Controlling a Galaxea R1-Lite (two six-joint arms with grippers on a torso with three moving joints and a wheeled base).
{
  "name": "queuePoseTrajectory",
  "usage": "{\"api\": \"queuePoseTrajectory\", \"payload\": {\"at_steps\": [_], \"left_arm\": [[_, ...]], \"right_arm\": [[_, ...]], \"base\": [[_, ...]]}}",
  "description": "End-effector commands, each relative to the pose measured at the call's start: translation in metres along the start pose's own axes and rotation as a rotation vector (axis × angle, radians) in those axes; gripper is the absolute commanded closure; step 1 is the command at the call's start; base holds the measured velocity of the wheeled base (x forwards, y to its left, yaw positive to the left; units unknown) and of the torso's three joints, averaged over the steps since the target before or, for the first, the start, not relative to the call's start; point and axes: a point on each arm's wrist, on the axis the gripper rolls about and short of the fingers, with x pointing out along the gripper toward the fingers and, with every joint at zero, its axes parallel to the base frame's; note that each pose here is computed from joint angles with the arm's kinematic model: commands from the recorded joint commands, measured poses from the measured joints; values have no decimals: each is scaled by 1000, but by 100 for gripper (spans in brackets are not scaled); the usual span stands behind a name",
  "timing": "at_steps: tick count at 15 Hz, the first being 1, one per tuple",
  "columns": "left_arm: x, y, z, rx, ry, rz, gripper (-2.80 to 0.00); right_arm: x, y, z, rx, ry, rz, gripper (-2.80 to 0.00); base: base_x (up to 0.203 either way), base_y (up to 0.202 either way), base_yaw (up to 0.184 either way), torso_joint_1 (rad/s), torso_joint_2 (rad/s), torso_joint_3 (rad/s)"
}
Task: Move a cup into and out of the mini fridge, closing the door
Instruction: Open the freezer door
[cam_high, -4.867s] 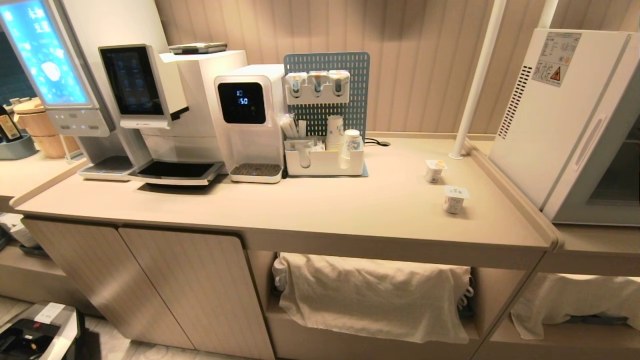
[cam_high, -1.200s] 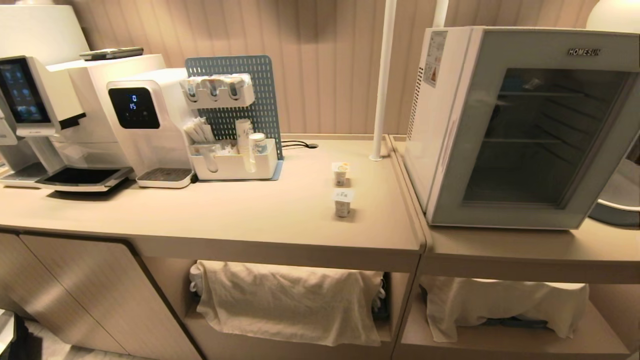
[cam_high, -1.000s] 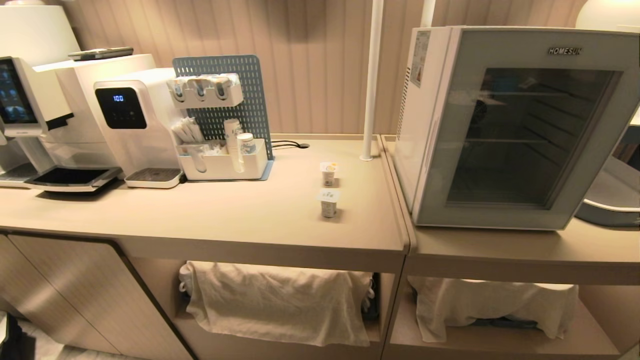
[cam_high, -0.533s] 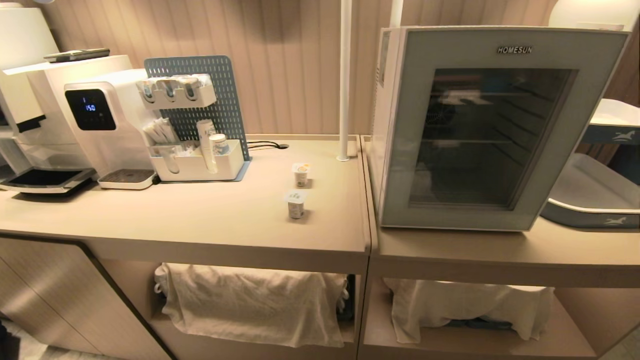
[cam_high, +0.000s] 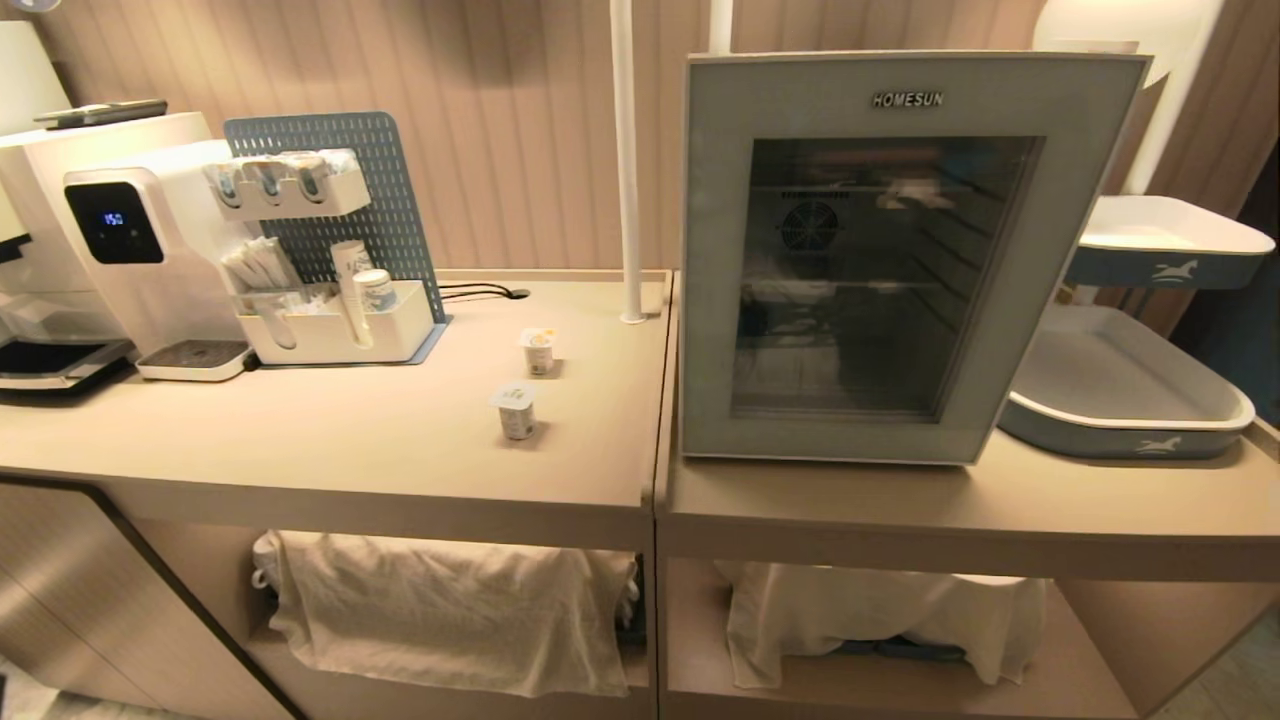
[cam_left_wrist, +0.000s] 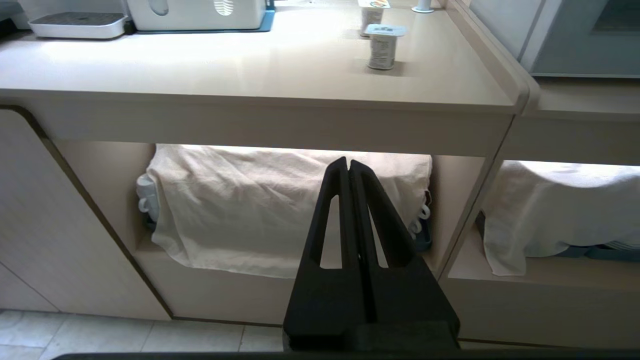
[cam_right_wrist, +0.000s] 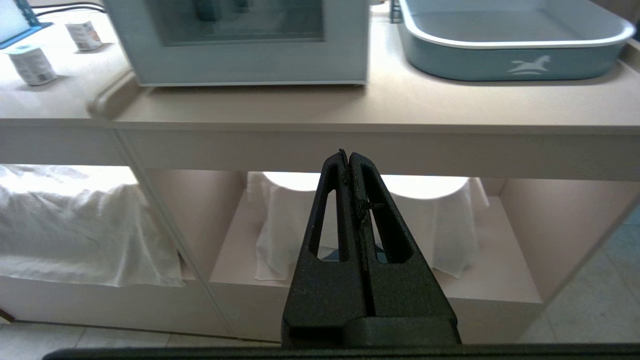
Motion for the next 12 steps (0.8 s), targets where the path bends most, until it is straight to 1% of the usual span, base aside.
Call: {"api": "queuePoseTrajectory", "payload": {"at_steps": [1,12], "left_arm": [[0,0,0,-1,-1,-1,0],[0,0,0,-2,-2,-1,0]], "right_arm": [[0,0,0,0,0,0,0],[0,0,0,0,0,0,0]], "base": [[0,-196,-4,2,2,7],[0,-193,-2,3,2,3]]}}
